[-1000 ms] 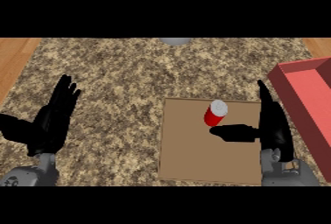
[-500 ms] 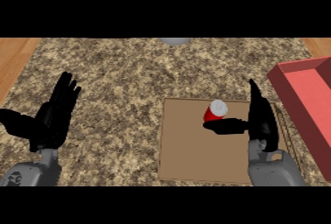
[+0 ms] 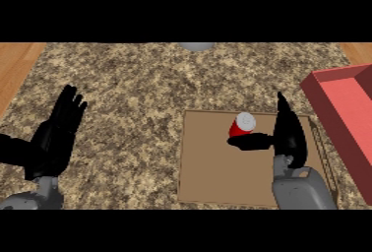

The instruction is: Pick the can from the tray and place it in the cardboard box

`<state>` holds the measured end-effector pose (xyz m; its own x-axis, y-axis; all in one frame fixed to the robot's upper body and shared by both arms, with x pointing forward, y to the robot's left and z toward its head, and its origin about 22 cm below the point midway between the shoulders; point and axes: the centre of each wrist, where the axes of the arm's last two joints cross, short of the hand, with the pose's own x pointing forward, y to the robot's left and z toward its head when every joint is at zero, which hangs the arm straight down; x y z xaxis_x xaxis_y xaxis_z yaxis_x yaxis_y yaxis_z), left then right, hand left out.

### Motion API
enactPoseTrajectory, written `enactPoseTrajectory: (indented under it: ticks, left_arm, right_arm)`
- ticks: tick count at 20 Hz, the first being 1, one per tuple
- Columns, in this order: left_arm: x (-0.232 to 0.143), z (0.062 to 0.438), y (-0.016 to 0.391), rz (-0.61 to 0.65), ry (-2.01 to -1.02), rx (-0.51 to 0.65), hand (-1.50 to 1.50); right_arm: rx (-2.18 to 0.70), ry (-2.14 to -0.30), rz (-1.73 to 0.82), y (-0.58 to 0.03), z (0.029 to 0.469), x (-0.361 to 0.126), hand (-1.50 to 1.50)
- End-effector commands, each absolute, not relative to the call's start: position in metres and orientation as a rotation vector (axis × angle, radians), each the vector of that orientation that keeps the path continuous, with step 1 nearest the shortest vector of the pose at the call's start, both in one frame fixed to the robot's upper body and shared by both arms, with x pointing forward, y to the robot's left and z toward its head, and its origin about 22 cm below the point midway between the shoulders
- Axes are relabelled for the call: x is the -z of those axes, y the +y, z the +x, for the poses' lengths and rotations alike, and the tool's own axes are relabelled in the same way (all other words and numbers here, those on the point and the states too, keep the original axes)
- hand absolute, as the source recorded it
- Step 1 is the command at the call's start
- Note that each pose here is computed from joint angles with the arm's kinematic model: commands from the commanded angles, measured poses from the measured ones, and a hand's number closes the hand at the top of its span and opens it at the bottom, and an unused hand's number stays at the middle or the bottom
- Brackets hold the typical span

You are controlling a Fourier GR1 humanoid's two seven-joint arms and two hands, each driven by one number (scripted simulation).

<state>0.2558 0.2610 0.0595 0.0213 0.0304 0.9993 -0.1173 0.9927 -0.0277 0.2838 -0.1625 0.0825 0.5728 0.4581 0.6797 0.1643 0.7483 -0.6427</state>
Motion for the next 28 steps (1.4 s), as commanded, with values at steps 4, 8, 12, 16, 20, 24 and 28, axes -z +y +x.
enactPoseTrajectory:
  ticks: [4, 8, 12, 16, 20, 24, 28]
  left_arm:
    - [-0.046, 0.257, 0.250, 0.067, -1.536, -0.117, 0.00]
    - [-0.044, 0.268, 0.278, 0.071, -1.554, -0.126, 0.00]
    - [-0.070, 0.273, 0.257, 0.063, -1.565, -0.120, 0.00]
    - [-0.064, 0.249, 0.259, 0.062, -1.536, -0.119, 0.00]
    - [-0.040, 0.247, 0.258, 0.041, -1.530, -0.131, 0.00]
    - [-0.080, 0.253, 0.254, 0.060, -1.536, -0.103, 0.00]
    - [-0.052, 0.253, 0.261, 0.045, -1.541, -0.113, 0.00]
  right_arm:
    - [-0.209, -0.888, -0.706, -0.151, 0.296, -0.060, -1.50]
    - [-0.190, -0.904, -0.706, -0.143, 0.285, -0.068, -1.50]
    - [-0.186, -0.890, -0.693, -0.153, 0.299, -0.058, -1.50]
    - [-0.186, -0.870, -0.688, -0.158, 0.280, -0.042, -1.50]
    - [-0.202, -0.870, -0.698, -0.135, 0.299, -0.043, -1.50]
    - [-0.216, -0.888, -0.684, -0.154, 0.300, -0.029, -1.50]
    - [-0.226, -0.882, -0.713, -0.143, 0.318, -0.031, -1.50]
